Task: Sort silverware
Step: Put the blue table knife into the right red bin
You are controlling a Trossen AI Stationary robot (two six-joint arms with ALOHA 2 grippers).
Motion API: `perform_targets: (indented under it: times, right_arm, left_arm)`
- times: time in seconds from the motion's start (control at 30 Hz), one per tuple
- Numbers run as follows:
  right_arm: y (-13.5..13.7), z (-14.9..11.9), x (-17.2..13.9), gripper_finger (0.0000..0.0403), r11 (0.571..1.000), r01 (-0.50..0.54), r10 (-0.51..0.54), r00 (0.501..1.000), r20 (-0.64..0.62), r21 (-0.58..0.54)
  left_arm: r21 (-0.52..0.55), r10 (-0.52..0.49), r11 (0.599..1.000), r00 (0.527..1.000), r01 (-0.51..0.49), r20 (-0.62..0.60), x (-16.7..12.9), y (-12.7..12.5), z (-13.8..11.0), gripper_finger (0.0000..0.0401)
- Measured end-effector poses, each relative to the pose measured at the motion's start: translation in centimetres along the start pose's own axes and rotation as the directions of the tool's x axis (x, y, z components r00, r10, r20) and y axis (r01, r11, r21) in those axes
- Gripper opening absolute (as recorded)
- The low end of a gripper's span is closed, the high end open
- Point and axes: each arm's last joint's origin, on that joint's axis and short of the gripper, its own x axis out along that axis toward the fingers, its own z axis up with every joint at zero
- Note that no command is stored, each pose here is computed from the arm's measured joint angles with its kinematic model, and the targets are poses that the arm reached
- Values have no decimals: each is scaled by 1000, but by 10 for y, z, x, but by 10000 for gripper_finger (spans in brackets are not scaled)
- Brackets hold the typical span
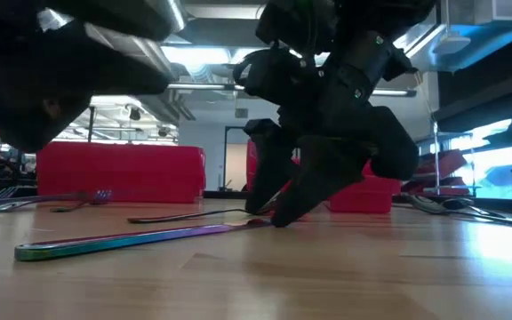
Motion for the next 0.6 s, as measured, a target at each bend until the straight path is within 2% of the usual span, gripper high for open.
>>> perform_targets:
  times: [0.17,0.6]
  right_arm:
    - [-8,-5,3,205,997,-77,76,997,24,26]
    - [-19,-16,11,204,991,-118,118,993,12,59]
  left_arm:
    - [4,7,1000,1000,-7,-9,0,1,-1,119]
    - [12,29,1000,999,-29,-20,0,4,-2,119]
